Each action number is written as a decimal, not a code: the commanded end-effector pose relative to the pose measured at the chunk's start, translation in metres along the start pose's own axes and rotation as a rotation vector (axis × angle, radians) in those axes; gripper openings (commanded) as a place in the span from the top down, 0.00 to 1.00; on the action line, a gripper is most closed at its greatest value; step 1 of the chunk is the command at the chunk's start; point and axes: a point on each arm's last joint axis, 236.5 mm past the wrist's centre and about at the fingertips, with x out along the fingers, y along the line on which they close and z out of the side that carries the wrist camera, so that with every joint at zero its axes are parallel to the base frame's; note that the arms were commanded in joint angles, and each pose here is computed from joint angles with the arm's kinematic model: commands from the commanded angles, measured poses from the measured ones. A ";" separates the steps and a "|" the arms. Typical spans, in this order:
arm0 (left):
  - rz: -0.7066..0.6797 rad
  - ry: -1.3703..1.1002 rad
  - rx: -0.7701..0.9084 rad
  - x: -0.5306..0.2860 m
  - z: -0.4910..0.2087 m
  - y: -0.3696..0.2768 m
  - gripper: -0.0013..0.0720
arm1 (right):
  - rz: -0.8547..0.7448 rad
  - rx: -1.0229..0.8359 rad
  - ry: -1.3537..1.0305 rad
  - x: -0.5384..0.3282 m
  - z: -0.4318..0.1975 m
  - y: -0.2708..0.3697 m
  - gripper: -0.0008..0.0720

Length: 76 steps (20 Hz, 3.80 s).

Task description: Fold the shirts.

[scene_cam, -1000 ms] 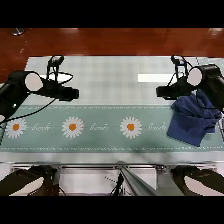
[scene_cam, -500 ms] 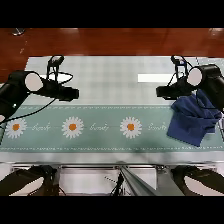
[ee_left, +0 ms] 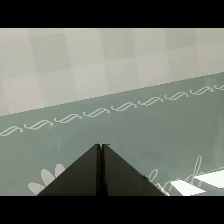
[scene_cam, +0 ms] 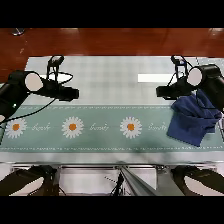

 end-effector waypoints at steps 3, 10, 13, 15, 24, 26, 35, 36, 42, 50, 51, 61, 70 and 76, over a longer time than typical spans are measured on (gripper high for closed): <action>-0.003 -0.064 -0.001 0.000 0.015 0.000 0.94 | -0.010 -0.010 -0.033 0.000 0.008 -0.002 0.96; -0.003 -0.292 0.005 -0.003 0.070 0.001 0.02 | -0.448 -0.175 -0.197 -0.028 0.057 -0.110 0.14; -0.005 -0.297 0.005 -0.002 0.071 0.000 0.02 | -0.531 0.107 -0.079 -0.036 0.017 -0.198 0.14; -0.007 -0.282 0.000 -0.001 0.068 0.000 0.02 | -0.499 0.310 -0.057 -0.036 -0.006 -0.241 0.14; 0.001 -0.190 -0.002 0.011 0.049 0.002 0.02 | -0.328 0.683 0.048 0.008 -0.071 -0.317 0.14; 0.001 -0.186 -0.004 0.013 0.048 0.003 0.02 | -0.290 0.680 0.097 0.026 -0.076 -0.310 0.14; 0.013 0.010 0.014 0.015 0.002 0.006 0.02 | -0.055 0.627 0.324 0.047 -0.107 -0.250 0.94; 0.015 0.034 0.035 0.011 -0.004 0.008 0.02 | -0.002 0.617 0.314 0.046 -0.101 -0.239 0.96; 0.035 -0.085 0.002 -0.062 0.002 0.033 0.02 | 0.188 0.533 -0.437 -0.102 0.066 -0.204 0.96; -0.166 -0.255 -0.021 -0.091 -0.033 -0.025 0.02 | 0.309 -0.110 -1.180 -0.448 0.135 -0.006 0.96; -0.170 -0.232 -0.026 -0.083 -0.040 -0.025 0.02 | 0.323 -0.150 -1.243 -0.479 0.128 0.010 0.96; -0.161 -0.209 -0.051 -0.060 -0.054 -0.019 0.02 | 0.543 -0.437 -0.834 -0.409 0.066 0.116 0.96; -0.161 -0.209 -0.051 -0.060 -0.054 -0.019 0.02 | 0.711 -0.293 -0.205 -0.120 -0.037 0.243 0.96; -0.161 -0.190 -0.053 -0.056 -0.057 -0.018 0.02 | 0.745 -0.182 -0.041 -0.051 -0.065 0.283 0.10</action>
